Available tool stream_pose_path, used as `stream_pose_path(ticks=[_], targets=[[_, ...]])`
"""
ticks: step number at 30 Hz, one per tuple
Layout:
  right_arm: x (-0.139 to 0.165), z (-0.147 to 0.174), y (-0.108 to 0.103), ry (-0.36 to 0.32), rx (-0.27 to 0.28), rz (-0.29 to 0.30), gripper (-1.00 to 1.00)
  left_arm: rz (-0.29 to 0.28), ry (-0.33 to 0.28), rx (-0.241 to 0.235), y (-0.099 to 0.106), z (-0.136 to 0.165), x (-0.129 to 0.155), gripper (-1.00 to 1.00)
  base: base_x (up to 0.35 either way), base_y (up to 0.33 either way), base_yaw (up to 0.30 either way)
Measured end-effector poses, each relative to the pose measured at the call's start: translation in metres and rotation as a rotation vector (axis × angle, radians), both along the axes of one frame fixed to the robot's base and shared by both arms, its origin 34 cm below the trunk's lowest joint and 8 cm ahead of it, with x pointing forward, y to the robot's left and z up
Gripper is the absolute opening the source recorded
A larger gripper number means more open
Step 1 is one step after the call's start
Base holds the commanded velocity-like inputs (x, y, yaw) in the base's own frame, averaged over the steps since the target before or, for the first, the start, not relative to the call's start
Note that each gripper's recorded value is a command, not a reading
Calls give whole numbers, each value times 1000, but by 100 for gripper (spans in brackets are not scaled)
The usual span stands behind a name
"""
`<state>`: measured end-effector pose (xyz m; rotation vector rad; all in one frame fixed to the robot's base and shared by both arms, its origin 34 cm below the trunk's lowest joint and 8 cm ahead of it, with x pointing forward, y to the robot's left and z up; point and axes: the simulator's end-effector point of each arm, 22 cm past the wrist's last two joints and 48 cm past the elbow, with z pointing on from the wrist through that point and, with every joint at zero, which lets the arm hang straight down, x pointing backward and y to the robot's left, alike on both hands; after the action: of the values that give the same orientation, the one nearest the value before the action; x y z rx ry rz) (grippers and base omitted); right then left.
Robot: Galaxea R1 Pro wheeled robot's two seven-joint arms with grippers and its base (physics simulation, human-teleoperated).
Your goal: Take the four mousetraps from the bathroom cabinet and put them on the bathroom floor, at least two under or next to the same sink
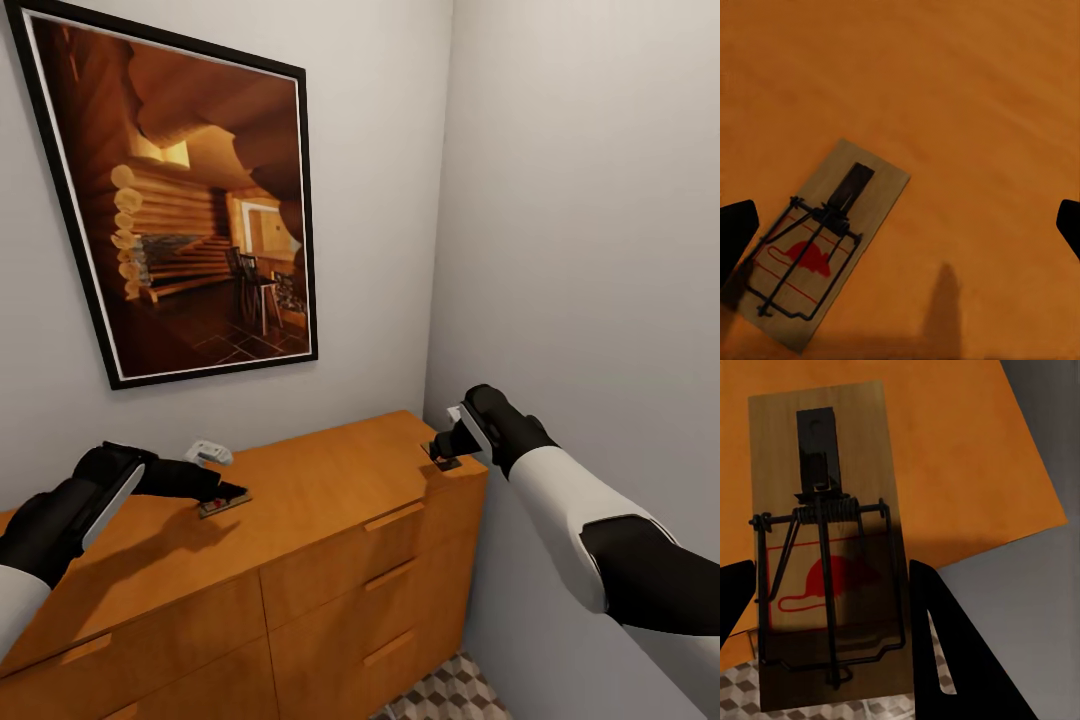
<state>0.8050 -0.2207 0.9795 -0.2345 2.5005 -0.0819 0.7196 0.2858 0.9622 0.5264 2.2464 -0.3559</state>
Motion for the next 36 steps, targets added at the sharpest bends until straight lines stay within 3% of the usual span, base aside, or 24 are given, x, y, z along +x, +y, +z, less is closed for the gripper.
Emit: stream_pose_path(ticks=[8,12,23,36], targets=[[0,0,1,0,1,1,-100,39,22,74,23,-15,3,100,0,0,0],[0,0,2,0,1,2,-100,68,42,83,35,-22,11,100,0,0,0],[0,0,1,1,0,1,-100,59,9,83,36,-18,20,100,0,0,0],[0,0,1,1,0,1,-100,45,30,61,19,-28,20,100,0,0,0]])
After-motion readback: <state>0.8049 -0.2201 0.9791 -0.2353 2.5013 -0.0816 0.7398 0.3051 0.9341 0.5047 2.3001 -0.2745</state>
